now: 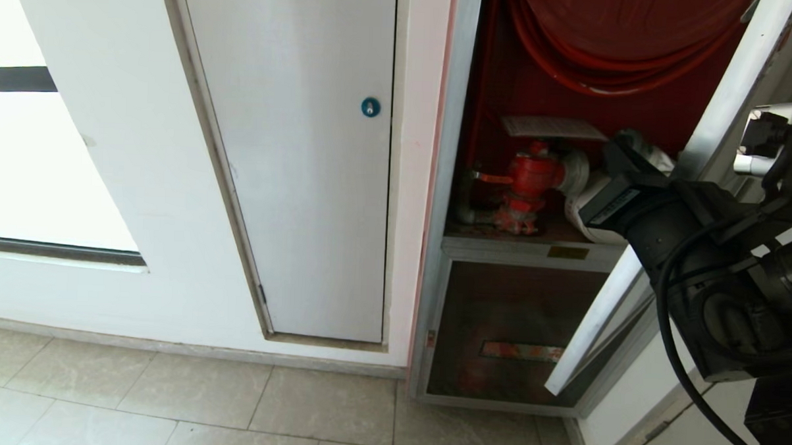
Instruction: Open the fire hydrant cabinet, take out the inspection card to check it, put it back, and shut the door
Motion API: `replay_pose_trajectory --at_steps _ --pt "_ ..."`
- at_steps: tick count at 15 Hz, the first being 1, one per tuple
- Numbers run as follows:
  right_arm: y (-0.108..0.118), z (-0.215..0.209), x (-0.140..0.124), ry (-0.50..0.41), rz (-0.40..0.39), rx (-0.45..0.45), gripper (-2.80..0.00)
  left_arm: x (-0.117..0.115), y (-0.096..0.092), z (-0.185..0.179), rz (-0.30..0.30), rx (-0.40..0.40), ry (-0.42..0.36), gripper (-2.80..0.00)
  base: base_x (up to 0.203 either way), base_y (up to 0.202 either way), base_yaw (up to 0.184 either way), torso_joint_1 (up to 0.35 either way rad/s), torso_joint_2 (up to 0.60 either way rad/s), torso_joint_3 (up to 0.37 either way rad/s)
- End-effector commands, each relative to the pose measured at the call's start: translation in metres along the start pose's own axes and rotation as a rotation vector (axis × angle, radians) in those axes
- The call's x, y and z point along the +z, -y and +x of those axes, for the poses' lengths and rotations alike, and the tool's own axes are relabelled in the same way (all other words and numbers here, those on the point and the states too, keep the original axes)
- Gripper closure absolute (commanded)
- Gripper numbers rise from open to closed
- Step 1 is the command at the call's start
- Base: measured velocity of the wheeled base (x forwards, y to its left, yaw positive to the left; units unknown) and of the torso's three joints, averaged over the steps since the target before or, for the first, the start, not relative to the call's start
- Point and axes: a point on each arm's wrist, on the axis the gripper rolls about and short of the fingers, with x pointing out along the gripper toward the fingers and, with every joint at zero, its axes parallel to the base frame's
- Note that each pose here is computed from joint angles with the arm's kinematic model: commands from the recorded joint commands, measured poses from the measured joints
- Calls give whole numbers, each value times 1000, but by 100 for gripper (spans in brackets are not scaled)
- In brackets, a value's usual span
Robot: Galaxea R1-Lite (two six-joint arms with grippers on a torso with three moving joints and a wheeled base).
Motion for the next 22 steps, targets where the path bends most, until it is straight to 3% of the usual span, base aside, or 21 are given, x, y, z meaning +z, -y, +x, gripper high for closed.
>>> replay_pose_trajectory --at_steps 1,13,22 --pt "4 3 1 13 2 -22 0 0 0 0 0 0 -3 0 0 0 0 0 0 0" --pt "17 8 2 24 -11 -77 0 0 0 0 1 2 -3 0 0 0 0 0 0 0" --pt "25 0 17 55 0 -122 0 0 0 0 0 0 -3 0 0 0 0 0 0 0"
